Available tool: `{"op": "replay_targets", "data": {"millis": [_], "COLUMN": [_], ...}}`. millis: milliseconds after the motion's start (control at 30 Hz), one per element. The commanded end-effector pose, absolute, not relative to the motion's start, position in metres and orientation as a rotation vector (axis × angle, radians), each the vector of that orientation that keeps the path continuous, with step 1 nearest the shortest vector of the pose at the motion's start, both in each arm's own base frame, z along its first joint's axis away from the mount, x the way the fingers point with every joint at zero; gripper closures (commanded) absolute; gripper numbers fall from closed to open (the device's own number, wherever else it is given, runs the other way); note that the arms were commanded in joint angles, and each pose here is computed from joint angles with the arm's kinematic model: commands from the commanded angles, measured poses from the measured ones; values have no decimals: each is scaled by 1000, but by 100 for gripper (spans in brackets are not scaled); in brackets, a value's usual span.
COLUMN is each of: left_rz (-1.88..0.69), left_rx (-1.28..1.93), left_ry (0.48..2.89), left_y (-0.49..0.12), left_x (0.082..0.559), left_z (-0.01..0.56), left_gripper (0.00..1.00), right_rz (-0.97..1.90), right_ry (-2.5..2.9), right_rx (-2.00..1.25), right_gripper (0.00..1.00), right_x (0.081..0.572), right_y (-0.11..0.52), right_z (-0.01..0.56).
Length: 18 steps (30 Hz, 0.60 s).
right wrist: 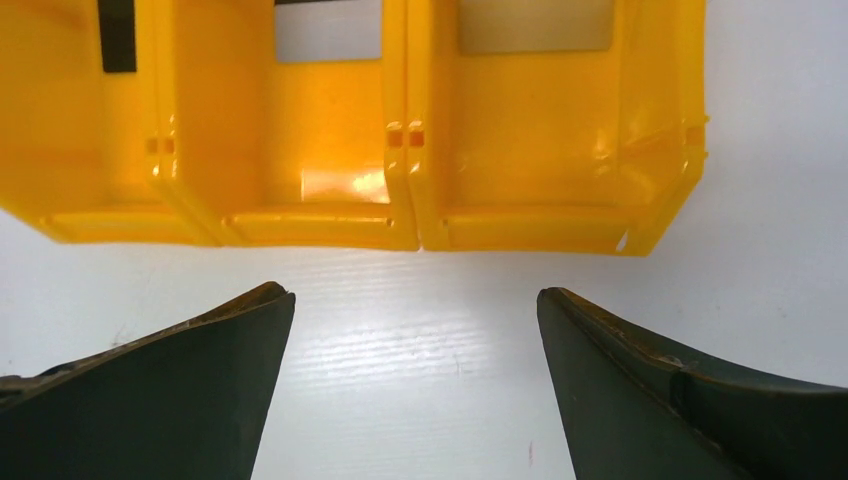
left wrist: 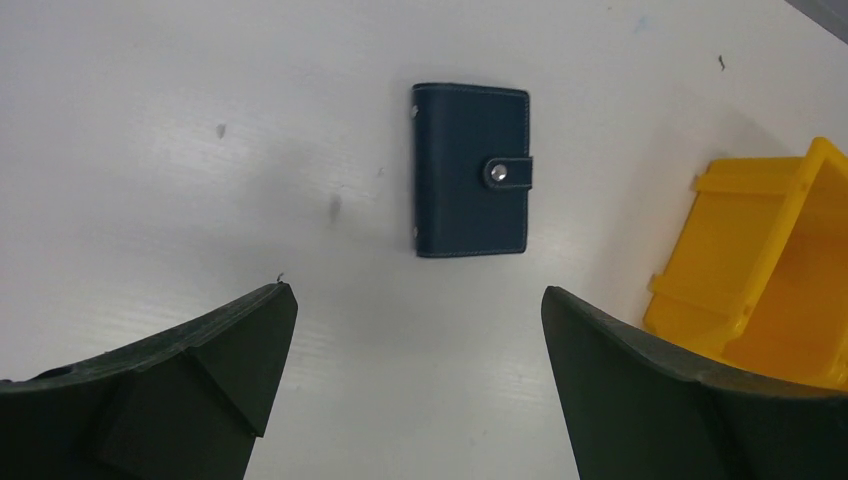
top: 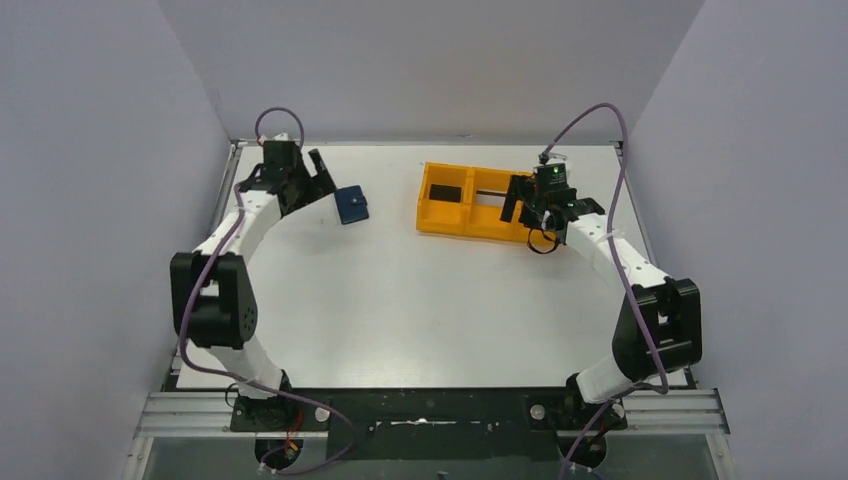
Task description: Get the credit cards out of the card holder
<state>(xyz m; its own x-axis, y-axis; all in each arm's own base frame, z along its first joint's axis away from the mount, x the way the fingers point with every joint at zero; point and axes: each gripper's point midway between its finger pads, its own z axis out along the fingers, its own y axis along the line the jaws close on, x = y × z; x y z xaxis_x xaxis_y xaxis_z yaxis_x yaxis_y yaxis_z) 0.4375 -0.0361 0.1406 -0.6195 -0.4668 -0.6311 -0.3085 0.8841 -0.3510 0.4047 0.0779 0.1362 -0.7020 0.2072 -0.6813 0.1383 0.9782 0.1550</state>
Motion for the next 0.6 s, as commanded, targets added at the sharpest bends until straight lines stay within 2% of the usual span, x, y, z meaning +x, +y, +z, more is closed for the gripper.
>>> {"op": "replay_targets", "data": {"millis": [0, 267, 567], "left_rz": [-197, -95, 8], "left_rx": [-478, -425, -338], "left_ry": [2276, 2442, 2550], "left_y": [-60, -93, -110], "left_x": [491, 534, 531], "left_z": [149, 82, 35], "left_gripper": [3, 4, 6], "right_rz": [168, 270, 274], "right_ry": [2239, 2209, 2289], "right_rx": [254, 271, 291], "right_gripper": [2, 2, 2], "right_x": [392, 359, 346], "right_y": [86, 96, 99], "right_z": [175, 176, 147]}}
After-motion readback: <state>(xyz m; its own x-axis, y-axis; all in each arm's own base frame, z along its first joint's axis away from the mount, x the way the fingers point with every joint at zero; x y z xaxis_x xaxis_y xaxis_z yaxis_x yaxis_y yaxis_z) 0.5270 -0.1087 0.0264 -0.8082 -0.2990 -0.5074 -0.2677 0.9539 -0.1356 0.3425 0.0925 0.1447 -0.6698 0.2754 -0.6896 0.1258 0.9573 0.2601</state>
